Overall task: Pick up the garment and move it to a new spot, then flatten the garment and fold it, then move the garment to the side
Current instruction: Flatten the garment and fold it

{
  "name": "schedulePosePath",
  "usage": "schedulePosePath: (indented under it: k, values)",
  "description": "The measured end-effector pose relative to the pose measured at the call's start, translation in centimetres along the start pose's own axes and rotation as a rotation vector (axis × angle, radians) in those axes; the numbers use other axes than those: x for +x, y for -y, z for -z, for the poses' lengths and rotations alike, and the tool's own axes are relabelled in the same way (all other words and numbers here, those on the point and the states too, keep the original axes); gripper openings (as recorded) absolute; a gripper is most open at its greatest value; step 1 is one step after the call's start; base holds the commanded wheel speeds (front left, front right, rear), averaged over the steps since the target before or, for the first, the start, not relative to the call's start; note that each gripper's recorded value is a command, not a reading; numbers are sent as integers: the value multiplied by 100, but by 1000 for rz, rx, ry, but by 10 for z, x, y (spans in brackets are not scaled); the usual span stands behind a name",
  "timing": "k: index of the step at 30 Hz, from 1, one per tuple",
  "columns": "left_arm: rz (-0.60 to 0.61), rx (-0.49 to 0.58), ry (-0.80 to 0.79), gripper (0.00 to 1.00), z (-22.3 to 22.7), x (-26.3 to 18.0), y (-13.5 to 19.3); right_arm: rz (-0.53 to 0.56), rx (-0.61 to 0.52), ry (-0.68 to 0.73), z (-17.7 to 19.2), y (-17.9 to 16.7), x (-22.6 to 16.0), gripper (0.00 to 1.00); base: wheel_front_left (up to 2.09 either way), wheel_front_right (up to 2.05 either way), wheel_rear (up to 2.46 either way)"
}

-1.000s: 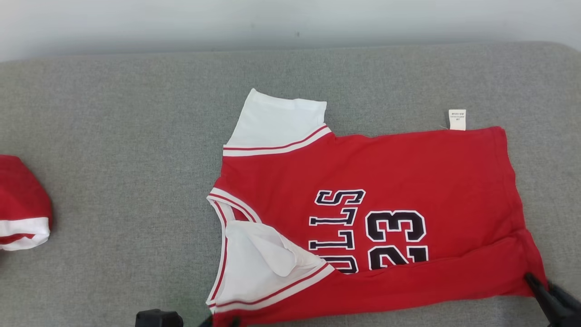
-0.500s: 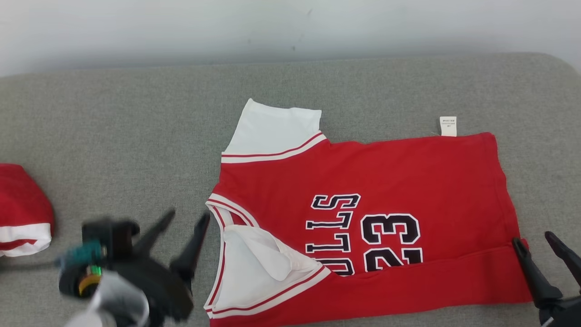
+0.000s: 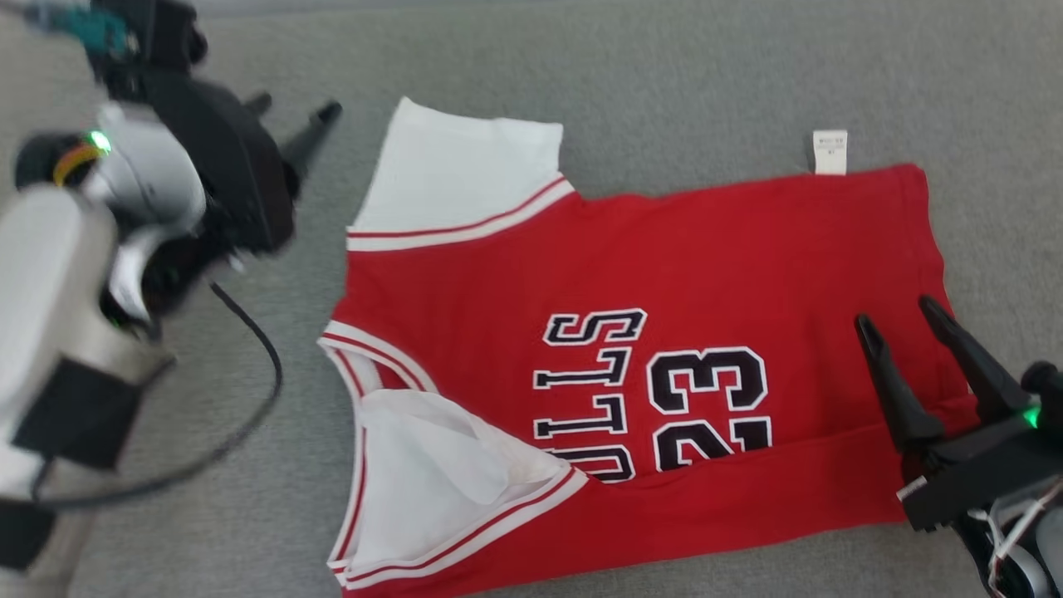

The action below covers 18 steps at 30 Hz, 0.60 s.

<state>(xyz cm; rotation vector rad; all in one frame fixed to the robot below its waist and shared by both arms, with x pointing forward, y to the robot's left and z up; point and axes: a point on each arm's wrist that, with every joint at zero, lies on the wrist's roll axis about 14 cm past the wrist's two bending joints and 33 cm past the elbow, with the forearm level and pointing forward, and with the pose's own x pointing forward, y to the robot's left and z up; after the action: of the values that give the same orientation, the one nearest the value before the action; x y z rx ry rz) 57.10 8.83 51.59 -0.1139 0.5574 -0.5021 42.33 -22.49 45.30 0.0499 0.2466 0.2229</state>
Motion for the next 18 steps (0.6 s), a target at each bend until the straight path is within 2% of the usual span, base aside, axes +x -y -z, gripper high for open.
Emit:
schedulePosePath:
  k: [5, 18]
  values:
    - [11, -11, -144, 100, 9, 39, -14, 38, 0, -15, 12, 14, 8, 100, 0, 0, 0]
    - [49, 52, -311, 100, 52, 115, -10, 122, 4, -82, 45, 44, 4, 100, 0, 0, 0]
